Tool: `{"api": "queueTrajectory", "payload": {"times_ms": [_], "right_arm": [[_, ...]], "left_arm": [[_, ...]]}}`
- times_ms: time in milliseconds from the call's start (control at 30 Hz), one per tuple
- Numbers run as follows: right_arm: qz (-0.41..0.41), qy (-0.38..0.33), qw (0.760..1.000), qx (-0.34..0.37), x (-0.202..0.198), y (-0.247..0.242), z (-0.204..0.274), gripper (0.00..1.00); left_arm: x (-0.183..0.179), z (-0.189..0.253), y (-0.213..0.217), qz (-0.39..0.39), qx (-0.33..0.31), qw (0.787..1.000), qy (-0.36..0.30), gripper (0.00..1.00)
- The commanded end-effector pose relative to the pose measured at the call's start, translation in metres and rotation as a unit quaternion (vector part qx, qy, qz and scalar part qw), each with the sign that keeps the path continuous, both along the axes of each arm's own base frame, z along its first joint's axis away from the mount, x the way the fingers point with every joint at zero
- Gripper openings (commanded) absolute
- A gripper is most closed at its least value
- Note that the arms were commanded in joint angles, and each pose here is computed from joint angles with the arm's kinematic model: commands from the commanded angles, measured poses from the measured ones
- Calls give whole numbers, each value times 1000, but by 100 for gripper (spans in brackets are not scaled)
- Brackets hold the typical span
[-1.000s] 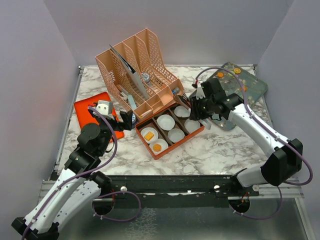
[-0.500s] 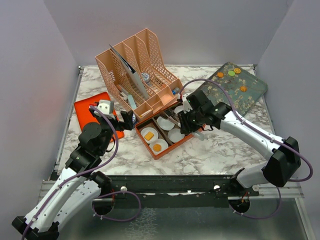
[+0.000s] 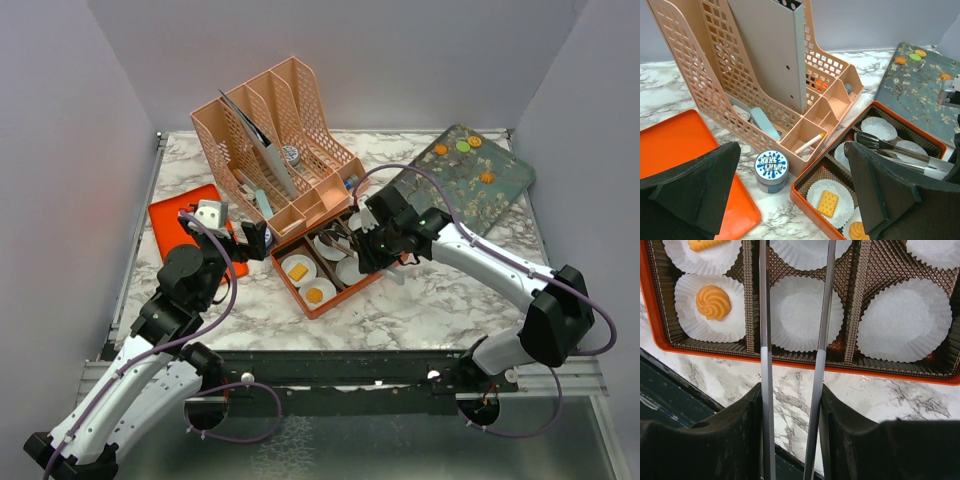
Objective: Pack the cookies
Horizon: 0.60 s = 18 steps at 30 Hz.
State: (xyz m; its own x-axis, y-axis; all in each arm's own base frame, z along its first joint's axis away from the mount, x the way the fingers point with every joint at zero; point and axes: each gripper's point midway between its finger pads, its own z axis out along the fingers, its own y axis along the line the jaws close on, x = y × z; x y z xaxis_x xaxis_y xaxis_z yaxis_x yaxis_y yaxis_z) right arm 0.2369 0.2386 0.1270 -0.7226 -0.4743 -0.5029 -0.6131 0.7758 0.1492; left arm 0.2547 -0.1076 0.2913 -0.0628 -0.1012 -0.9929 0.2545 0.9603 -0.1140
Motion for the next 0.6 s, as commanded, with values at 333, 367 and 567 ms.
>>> {"api": "queueTrajectory", "payload": {"times_ms": [333, 367, 567], "right_arm": [[14, -1, 1000, -2, 9, 12, -23, 27], [13, 0, 1000, -5, 9, 12, -24, 28], [11, -5, 1000, -15, 10, 7, -21, 38]], "left_arm": [[1, 1, -1, -5, -3, 1000, -6, 99], [1, 1, -1, -5, -3, 1000, -5, 99], [1, 1, -2, -5, -3, 1000, -5, 99]]}}
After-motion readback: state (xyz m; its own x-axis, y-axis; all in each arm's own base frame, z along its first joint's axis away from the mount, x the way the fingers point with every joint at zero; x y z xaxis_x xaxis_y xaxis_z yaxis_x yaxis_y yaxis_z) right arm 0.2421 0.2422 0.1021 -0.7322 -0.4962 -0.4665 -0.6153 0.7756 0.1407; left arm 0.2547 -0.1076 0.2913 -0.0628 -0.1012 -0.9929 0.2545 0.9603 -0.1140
